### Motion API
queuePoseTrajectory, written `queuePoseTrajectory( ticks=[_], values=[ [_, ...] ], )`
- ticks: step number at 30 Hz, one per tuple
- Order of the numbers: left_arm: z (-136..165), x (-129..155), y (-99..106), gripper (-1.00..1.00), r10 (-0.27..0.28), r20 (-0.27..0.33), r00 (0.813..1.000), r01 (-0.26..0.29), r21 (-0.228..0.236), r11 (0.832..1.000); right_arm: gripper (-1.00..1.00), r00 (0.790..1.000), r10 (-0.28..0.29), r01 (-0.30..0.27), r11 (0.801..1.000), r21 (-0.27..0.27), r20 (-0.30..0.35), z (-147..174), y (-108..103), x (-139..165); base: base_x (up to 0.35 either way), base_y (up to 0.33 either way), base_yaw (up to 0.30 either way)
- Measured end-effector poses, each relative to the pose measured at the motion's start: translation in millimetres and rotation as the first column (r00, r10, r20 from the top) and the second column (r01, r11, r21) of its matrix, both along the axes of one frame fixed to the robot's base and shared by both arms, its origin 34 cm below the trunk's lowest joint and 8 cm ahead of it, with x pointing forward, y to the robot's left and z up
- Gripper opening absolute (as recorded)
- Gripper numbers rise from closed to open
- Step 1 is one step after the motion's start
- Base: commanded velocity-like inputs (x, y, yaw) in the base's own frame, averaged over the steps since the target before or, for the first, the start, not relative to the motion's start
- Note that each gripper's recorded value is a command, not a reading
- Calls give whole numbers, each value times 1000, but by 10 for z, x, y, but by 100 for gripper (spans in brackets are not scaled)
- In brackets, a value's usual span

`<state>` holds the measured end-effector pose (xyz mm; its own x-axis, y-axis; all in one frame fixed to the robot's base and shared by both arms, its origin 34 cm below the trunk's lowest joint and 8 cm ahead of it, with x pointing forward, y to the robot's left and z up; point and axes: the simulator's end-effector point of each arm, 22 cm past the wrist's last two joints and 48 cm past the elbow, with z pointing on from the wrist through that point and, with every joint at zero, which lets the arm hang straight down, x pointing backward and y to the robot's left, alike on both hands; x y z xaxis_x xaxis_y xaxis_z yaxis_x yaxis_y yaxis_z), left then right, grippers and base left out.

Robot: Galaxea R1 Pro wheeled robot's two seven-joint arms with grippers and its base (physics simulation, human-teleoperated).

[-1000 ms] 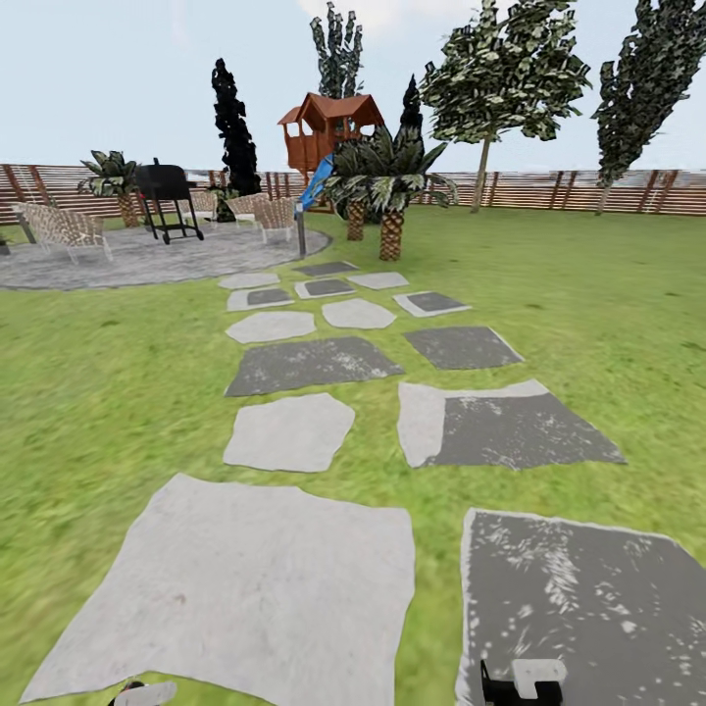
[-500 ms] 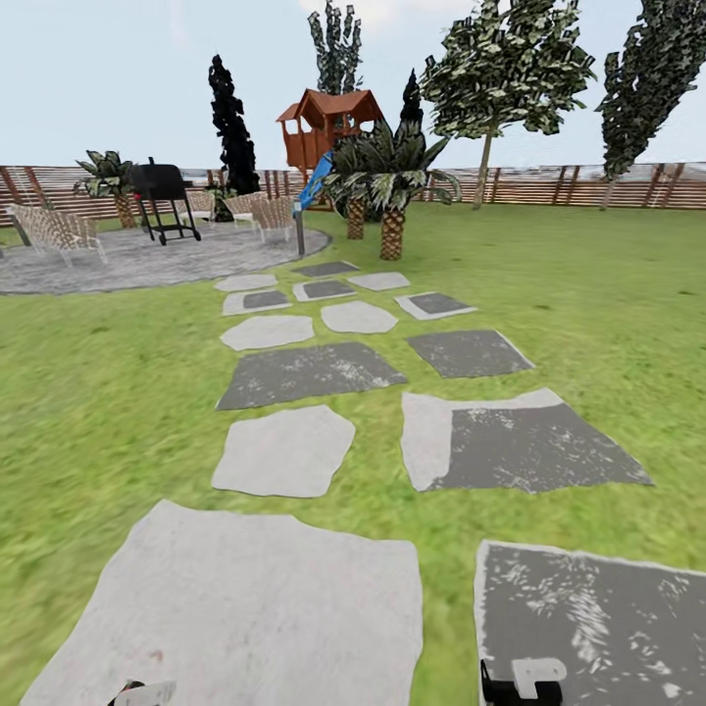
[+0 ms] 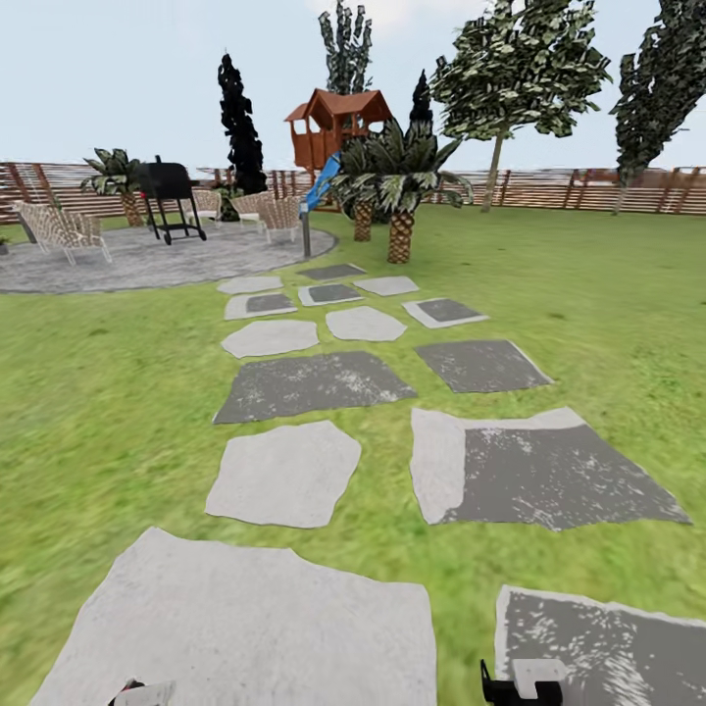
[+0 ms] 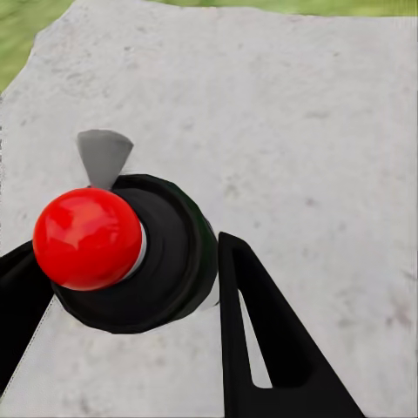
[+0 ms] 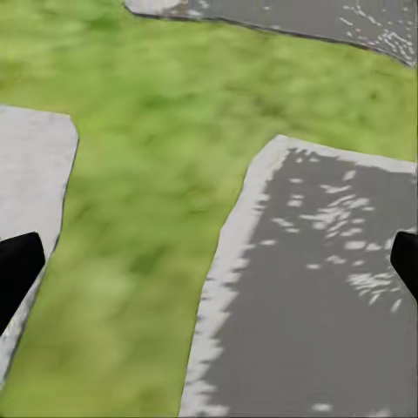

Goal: Pick up the pesticide atomizer in the garden and spray insectifuge to fully cover both potted plants in the garden.

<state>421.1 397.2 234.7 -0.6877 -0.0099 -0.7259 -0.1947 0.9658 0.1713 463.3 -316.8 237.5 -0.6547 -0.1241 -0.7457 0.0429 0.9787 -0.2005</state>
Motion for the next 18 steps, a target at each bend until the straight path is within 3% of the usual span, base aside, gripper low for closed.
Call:
queuePoseTrajectory(
  ticks=[18],
  values=[
    [-37,-36,3,-100,1,-11,1000,-1,0,1000,100,1000,-1,1,1000,3,-11,-43,19,-33,339,0,251]
  ],
)
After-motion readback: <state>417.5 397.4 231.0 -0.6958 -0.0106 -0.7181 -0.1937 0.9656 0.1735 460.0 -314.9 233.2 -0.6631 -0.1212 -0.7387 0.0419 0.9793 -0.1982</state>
